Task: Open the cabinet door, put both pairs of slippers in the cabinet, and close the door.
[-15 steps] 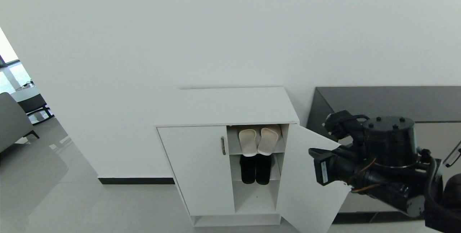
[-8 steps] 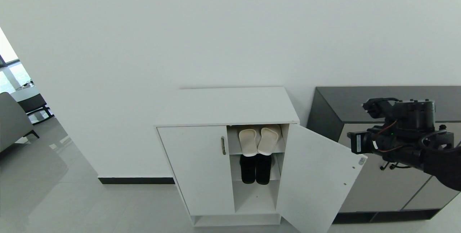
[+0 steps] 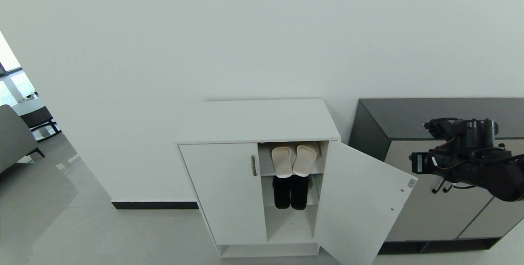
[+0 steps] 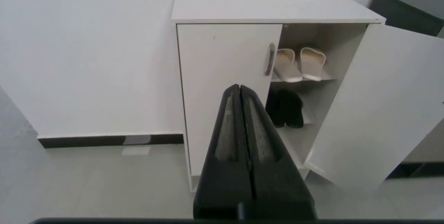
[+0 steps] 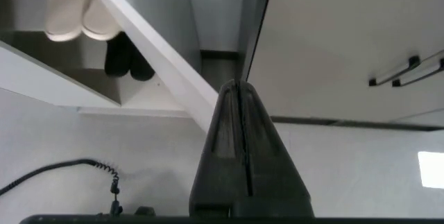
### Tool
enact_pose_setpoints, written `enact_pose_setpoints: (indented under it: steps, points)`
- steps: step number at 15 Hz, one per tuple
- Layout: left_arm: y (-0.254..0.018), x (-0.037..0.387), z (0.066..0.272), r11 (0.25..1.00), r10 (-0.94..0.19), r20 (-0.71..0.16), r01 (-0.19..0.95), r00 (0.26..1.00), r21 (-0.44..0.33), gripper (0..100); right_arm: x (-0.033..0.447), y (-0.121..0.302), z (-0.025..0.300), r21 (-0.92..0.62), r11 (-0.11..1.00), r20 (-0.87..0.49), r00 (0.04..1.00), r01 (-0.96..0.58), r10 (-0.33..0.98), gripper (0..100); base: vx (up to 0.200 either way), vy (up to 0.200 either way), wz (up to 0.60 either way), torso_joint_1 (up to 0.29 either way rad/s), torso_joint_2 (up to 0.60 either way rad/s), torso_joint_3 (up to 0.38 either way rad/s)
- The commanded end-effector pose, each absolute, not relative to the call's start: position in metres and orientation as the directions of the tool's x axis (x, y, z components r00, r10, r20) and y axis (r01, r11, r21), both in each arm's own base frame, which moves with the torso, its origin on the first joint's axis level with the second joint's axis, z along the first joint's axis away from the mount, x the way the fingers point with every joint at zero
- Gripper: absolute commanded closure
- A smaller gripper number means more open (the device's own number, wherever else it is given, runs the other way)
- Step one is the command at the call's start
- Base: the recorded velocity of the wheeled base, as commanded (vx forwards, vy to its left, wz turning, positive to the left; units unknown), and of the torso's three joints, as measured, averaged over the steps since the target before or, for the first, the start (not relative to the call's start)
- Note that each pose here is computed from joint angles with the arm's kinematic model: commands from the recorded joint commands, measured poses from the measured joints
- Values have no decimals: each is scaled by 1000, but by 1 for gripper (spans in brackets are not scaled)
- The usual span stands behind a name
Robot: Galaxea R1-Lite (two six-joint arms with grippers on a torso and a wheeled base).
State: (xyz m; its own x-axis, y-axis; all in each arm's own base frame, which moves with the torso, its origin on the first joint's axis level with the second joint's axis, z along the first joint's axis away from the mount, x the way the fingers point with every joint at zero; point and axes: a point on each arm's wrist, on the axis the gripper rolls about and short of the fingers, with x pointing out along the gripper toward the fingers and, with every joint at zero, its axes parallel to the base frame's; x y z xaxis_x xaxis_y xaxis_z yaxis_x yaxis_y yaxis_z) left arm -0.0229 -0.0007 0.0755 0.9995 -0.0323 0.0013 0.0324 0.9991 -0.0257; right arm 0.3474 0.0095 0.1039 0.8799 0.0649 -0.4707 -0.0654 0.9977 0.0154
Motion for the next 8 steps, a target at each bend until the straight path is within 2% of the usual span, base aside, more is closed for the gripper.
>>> enact_pose_setpoints:
  steps: [1, 8]
  points:
    - [-1, -23, 75, 999, -32, 0, 32, 999, -26, 100, 356, 2, 85, 21, 998, -511, 858, -51, 55, 100, 0, 0, 0, 0, 0, 0]
    - [-1, -23, 75, 999, -32, 0, 32, 999, -26, 100, 367, -1, 62, 26, 999, -556, 830, -44, 52, 100, 0, 0, 0, 0, 0, 0]
